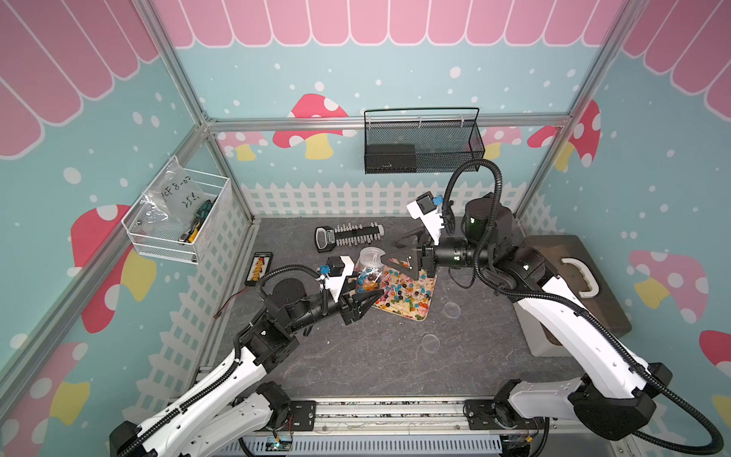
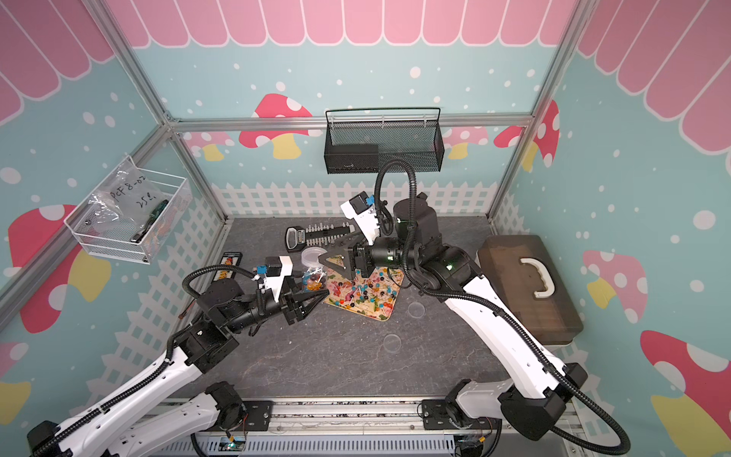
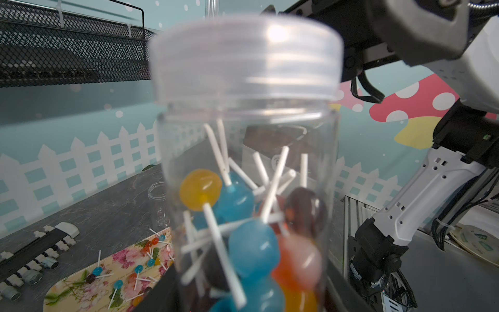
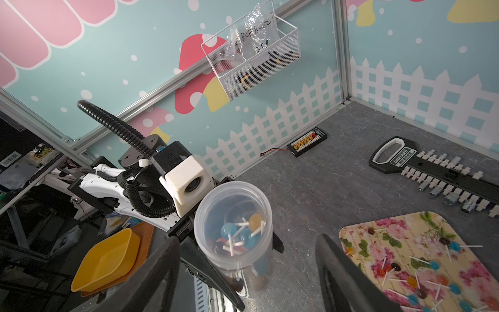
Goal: Pour the candies out of the jar
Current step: Unscrew the lid from the jar.
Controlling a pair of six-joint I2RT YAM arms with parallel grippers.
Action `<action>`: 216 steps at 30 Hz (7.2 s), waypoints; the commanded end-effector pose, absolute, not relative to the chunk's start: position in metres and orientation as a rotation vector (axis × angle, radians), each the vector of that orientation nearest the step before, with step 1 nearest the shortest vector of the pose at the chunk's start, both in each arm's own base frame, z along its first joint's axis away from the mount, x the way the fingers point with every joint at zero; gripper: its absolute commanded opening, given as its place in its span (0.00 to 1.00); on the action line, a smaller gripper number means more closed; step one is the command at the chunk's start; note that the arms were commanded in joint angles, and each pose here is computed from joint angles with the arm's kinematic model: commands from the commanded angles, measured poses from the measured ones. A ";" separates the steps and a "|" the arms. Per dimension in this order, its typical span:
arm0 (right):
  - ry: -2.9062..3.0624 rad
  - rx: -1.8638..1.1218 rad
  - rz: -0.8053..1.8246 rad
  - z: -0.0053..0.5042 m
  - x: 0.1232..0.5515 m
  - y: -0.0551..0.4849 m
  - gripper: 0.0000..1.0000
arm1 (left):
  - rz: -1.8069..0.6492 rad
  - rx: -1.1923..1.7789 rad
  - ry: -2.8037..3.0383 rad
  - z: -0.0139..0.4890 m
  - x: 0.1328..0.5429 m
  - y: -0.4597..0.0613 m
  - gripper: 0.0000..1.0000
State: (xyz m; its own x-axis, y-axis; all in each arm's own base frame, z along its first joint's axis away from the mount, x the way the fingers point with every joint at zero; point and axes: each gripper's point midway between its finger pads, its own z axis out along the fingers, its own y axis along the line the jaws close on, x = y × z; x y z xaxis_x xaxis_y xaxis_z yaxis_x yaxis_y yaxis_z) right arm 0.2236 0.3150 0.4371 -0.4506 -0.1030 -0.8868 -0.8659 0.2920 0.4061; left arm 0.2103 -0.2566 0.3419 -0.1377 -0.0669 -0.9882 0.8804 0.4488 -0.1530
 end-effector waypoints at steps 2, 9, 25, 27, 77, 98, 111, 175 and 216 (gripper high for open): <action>1.802 -0.883 1.235 0.434 0.222 0.322 0.76 | -0.943 0.755 1.425 0.354 0.208 -0.253 0.58; 1.811 -0.922 1.232 0.430 0.219 0.331 0.75 | -0.952 0.745 1.438 0.350 0.210 -0.254 0.58; 1.806 -0.992 1.239 0.430 0.218 0.354 0.74 | -0.968 0.749 1.441 0.344 0.216 -0.262 0.58; 1.815 -0.998 1.225 0.427 0.219 0.355 0.69 | -0.967 0.746 1.436 0.345 0.217 -0.262 0.58; 1.420 -1.031 1.339 0.488 0.179 0.319 0.86 | -0.970 0.782 1.411 0.359 0.201 -0.254 0.59; 1.691 -0.749 1.254 0.452 0.212 0.316 0.79 | -0.887 0.768 1.474 0.339 0.217 -0.254 0.59; 1.757 -0.807 1.268 0.433 0.207 0.337 0.79 | -0.877 0.777 1.495 0.334 0.218 -0.254 0.59; 1.409 -1.173 1.177 0.462 0.185 0.321 0.83 | -1.030 0.803 1.417 0.356 0.202 -0.265 0.59; 1.232 -1.394 1.215 0.471 0.165 0.326 0.36 | -1.128 0.908 1.415 0.355 0.180 -0.271 0.60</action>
State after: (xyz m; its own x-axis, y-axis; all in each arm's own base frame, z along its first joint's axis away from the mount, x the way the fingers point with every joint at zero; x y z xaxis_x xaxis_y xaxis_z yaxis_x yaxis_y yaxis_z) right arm 0.1915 0.3408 0.4350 -0.2077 -0.2066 -0.9561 -0.9777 0.0759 0.1960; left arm 0.1918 -0.2674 0.3449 -0.1234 -0.0440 -0.9914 0.9316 0.3390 -0.1310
